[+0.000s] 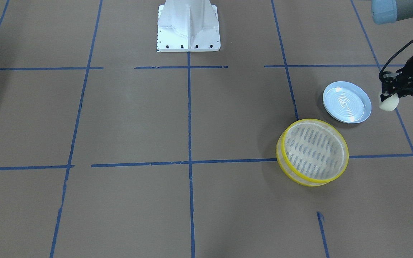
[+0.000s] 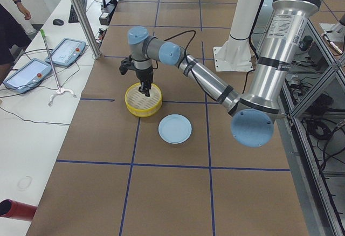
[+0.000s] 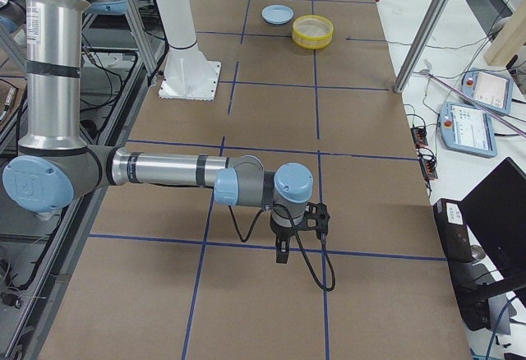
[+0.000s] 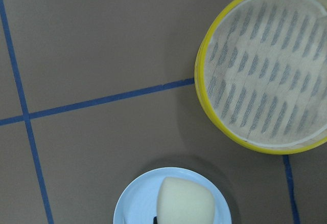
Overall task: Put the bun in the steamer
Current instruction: 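Lift the bun off the plate with the left gripper, then carry the bun with the left gripper over the yellow steamer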
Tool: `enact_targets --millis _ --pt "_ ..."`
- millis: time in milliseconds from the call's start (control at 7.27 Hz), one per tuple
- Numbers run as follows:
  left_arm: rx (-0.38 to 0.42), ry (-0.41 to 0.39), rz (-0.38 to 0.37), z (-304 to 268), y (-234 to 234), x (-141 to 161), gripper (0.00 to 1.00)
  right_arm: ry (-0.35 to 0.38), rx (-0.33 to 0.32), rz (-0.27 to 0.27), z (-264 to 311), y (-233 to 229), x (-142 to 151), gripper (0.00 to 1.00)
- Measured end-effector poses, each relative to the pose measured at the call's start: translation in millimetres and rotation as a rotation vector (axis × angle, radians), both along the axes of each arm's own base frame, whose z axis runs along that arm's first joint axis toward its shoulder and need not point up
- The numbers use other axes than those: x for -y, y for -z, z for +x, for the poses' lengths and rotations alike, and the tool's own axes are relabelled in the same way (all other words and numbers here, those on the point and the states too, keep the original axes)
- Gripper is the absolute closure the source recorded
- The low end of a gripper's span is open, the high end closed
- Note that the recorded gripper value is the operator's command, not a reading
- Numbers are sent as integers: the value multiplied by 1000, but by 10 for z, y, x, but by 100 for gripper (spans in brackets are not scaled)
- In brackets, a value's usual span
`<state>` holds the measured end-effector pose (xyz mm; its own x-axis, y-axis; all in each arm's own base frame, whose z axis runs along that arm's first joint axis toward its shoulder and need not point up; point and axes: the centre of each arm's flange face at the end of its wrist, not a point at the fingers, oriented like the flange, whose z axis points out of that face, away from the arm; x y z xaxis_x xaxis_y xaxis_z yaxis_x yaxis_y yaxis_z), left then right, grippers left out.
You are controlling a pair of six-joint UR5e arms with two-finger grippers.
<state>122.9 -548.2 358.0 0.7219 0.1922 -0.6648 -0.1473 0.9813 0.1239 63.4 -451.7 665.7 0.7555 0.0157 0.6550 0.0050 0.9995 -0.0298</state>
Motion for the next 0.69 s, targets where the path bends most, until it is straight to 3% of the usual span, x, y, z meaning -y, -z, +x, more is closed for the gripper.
enact_targets --millis 413,688 --pt "-72 -12 -59 678 375 383 72 1 0 0 -2 0 0 0" --pt "-111 -18 -71 1395 118 521 72 1 0 0 -4 0 0 0"
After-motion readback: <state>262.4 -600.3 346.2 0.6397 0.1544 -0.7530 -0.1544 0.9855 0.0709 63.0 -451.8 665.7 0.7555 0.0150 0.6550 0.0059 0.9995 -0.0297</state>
